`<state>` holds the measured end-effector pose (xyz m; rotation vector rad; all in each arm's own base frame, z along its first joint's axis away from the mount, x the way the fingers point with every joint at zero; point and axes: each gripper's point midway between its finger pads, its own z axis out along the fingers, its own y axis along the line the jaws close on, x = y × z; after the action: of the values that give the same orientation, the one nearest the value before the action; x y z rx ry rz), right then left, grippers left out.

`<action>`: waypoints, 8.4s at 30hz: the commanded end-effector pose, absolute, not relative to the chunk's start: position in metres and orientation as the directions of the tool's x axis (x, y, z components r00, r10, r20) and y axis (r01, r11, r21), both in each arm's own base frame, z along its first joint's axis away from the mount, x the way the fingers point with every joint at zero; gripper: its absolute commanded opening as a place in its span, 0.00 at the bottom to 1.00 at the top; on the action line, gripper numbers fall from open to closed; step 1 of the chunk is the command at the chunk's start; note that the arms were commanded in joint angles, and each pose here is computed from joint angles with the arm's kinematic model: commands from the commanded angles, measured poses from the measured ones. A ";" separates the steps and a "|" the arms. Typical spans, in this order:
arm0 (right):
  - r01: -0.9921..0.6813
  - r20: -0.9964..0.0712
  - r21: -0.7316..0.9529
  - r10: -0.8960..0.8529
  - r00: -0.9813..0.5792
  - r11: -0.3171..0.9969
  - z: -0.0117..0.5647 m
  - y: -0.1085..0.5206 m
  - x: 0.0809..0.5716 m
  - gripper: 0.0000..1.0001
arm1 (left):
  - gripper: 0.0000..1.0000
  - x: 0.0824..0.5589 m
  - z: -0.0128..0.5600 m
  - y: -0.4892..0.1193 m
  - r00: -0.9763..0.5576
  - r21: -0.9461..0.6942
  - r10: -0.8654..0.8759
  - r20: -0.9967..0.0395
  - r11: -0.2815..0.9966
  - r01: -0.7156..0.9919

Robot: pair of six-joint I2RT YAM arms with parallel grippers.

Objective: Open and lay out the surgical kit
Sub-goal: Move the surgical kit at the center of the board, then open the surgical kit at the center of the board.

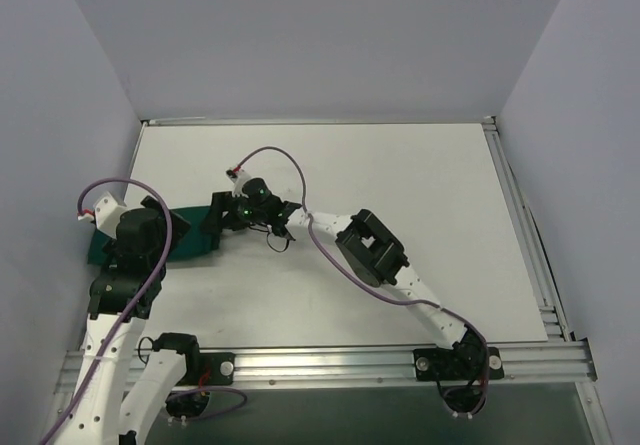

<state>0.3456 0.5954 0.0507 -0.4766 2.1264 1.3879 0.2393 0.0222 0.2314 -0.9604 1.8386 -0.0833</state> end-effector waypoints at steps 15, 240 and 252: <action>-0.522 -0.581 0.780 0.089 -0.809 0.345 0.071 0.588 0.358 0.28 | 0.89 0.230 0.256 0.035 -0.125 -0.438 -0.617 -0.777 0.673 -0.596; -0.546 -0.639 0.602 -0.059 -0.767 0.583 0.144 0.449 0.341 0.01 | 0.83 0.275 0.259 -0.011 -0.288 -0.476 -0.616 -0.733 0.768 -0.429; -0.648 -0.670 0.613 -0.138 -0.730 0.453 0.206 0.475 0.259 0.00 | 0.83 0.263 0.285 -0.004 -0.246 -0.481 -0.612 -0.752 0.764 -0.429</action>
<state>0.2921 0.4650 0.1364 -0.5621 2.3074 1.1327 0.2684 -0.0101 0.2564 -0.7999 1.9514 -0.2142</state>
